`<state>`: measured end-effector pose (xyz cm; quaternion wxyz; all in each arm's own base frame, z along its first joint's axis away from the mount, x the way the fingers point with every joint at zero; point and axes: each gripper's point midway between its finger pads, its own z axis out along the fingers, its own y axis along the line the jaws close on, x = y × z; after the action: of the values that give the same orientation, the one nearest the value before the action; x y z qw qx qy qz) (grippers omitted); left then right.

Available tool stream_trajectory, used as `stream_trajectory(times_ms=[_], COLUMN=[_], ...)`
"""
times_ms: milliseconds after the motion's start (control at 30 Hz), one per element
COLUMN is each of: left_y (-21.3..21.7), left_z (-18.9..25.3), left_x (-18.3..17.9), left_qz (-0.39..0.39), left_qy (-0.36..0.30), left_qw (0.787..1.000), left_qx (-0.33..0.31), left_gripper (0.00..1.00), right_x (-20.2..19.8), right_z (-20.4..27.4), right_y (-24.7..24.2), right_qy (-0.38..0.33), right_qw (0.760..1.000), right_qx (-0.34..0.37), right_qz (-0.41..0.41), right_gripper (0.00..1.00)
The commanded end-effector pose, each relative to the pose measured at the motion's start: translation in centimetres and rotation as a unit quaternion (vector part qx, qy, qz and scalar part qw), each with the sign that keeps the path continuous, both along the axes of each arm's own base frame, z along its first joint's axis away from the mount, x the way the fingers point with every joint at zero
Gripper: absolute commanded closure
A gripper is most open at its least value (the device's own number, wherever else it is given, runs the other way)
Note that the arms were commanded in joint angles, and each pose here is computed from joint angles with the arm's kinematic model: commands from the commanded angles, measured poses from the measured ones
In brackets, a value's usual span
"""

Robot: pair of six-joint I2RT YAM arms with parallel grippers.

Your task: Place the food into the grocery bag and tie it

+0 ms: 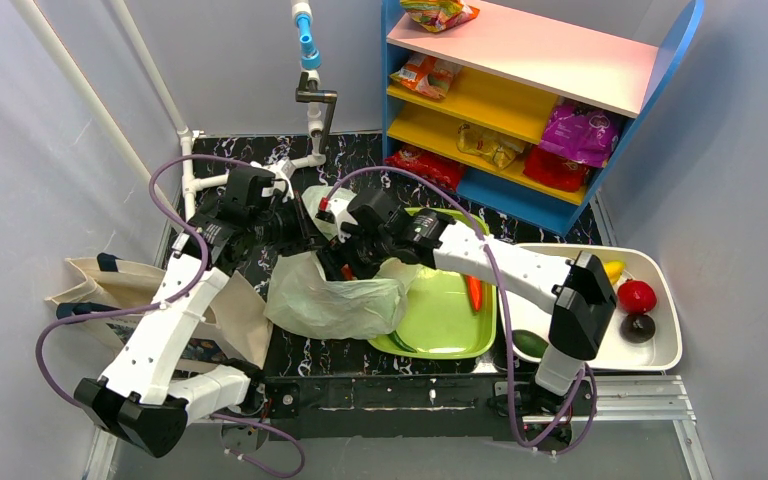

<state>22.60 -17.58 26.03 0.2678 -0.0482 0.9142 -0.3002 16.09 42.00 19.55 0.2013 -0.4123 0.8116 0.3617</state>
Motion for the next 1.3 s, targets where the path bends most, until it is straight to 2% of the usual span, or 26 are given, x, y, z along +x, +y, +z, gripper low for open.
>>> stream_trajectory(times_ms=[0, 300, 500, 767, 1000, 1133, 1267], left_y=[0.0, -0.8, 0.6, 0.9, 0.7, 0.4, 0.1], left_z=[1.3, -0.6, -2.1, -1.8, -1.7, -1.8, -1.8], left_x=[-1.3, -1.6, -1.7, -1.6, -1.5, -1.3, -1.0], left_qz=[-0.026, -0.049, -0.033, -0.028, -0.024, -0.025, -0.025], left_qy=[-0.012, 0.014, 0.017, 0.02, 0.019, 0.02, 0.027], left_qw=[1.0, 0.999, 0.999, 0.999, 0.999, 0.999, 0.999], left_qx=[-0.006, -0.014, 0.025, 0.034, 0.027, 0.021, 0.017], left_gripper=[1.0, 1.0, 1.0, 1.0, 1.0, 1.0, 1.0], right_x=[1.1, 3.3, 3.9, 4.0, 5.6, 4.5, 4.0], right_z=[2.5, 8.1, 12.3, 14.4, 10.0, 6.2, 3.4], right_y=[2.4, 2.6, 0.9, -1.1, -7.6, -9.5, -8.8], right_qy=[-0.052, -0.149, -0.204, -0.229, -0.259, -0.247, -0.238], right_qw=[0.996, 0.976, 0.956, 0.953, 0.952, 0.956, 0.961], right_qx=[0.069, 0.159, 0.201, 0.186, 0.057, 0.039, 0.045], right_qz=[0.011, -0.031, -0.058, -0.072, -0.152, -0.152, -0.132], right_gripper=[0.11, 0.09, 0.08, 0.07, 0.08, 0.08, 0.08])
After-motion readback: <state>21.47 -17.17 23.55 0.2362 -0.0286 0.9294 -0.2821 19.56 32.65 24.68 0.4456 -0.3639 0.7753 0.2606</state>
